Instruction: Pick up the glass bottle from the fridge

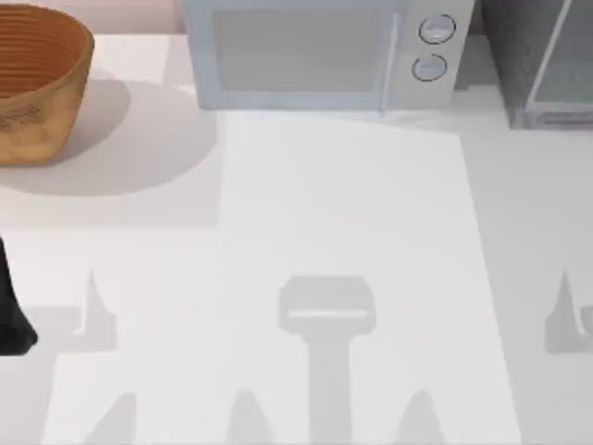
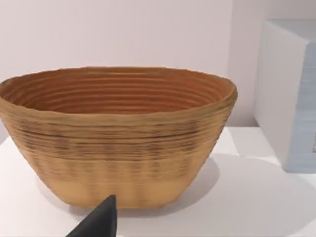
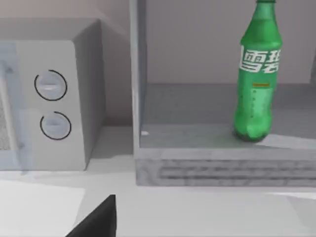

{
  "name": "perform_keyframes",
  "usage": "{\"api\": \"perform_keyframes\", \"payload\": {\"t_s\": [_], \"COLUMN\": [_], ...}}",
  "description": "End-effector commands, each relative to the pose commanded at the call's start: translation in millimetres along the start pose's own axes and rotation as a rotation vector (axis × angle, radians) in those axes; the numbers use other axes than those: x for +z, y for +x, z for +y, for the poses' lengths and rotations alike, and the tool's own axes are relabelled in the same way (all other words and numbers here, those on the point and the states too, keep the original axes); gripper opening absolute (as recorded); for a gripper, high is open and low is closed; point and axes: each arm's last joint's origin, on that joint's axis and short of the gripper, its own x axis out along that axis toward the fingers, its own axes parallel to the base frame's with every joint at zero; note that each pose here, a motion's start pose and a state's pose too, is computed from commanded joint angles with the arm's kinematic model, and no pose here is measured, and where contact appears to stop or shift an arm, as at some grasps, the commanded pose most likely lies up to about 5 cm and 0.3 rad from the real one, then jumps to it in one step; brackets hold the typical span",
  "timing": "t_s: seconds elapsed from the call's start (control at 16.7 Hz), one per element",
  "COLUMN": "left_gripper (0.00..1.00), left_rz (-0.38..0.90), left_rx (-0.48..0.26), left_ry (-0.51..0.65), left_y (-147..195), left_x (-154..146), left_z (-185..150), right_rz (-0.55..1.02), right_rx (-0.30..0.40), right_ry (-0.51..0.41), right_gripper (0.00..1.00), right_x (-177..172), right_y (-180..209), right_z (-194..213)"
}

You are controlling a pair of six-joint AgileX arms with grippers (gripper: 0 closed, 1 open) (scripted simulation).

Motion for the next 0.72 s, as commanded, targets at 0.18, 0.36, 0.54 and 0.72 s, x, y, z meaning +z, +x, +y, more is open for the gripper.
{"api": "perform_keyframes", "payload": {"t_s": [0.18,0.36,0.54,0.72], "left_gripper": [1.00,1.00,1.00,1.00], "left_rz": [0.000,0.000,0.000,0.000], "left_rx": [0.000,0.000,0.000,0.000], "left_ry": [0.000,0.000,0.000,0.000], "left_y": [0,0,0,0], "left_x": [0,0,0,0], "left_z": [0,0,0,0], "right_rz": [-0.002,-0.018,-0.040,-0.035], "right_rx": [0.000,-0.001,-0.005,-0.008], "right_ry": [0.000,-0.004,-0.010,-0.015], "right_gripper": [1.00,1.00,1.00,1.00], "right_x": [1,7,17,20], "right_y": [1,5,17,37], "right_z": [0,-3,-9,-20]}}
